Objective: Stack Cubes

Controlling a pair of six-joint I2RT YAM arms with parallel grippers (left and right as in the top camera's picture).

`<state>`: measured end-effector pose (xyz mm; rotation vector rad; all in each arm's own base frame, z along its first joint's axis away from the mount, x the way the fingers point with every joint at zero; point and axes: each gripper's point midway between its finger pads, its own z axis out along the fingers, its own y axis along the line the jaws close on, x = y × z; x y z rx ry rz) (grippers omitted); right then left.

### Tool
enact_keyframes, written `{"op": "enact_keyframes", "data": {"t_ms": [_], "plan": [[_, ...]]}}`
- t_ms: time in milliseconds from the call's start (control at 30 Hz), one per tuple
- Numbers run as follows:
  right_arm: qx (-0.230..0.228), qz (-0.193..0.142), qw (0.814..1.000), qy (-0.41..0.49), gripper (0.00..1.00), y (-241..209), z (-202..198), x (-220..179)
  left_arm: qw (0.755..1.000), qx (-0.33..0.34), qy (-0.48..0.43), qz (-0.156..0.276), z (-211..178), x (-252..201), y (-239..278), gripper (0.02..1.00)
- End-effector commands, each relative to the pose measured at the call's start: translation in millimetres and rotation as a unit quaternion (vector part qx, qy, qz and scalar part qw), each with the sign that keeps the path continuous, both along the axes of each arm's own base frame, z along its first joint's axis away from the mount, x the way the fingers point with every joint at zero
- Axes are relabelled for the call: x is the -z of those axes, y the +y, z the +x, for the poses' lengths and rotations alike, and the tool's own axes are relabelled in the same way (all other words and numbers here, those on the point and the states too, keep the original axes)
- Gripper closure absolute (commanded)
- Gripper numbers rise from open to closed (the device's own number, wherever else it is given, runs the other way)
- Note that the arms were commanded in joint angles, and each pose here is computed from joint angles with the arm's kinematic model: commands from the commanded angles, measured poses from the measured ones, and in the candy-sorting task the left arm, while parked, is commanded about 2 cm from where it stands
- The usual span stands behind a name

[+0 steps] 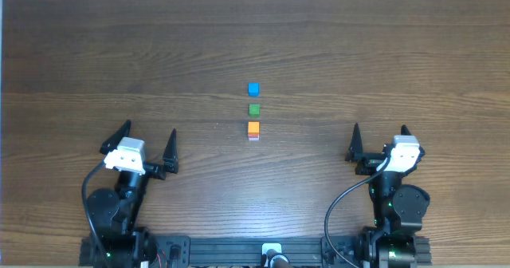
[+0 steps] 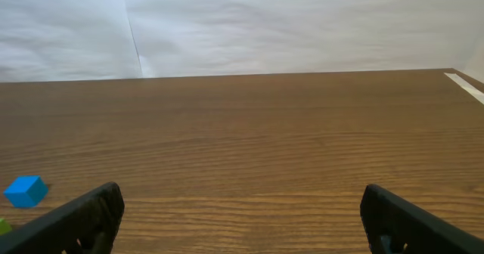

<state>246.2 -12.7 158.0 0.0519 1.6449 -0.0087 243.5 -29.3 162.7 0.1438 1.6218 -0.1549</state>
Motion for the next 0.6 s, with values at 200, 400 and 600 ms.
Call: {"op": "enact_keyframes", "data": {"t_ms": [200, 400, 600], "plan": [[0.000, -0.001, 1.000, -0.002, 0.007, -0.5, -0.3, 0.8, 1.000, -0.011, -0.001, 0.006, 0.5, 1.4, 4.2, 0.018], [0.000, -0.001, 1.000, -0.001, 0.009, -0.5, -0.3, 0.8, 1.000, -0.011, -0.001, 0.006, 0.5, 1.4, 4.2, 0.018], [0.000, -0.001, 1.000, -0.002, 0.009, -0.5, -0.3, 0.8, 1.000, -0.011, 0.000, 0.006, 0.6, 1.9, 4.2, 0.018]]}}
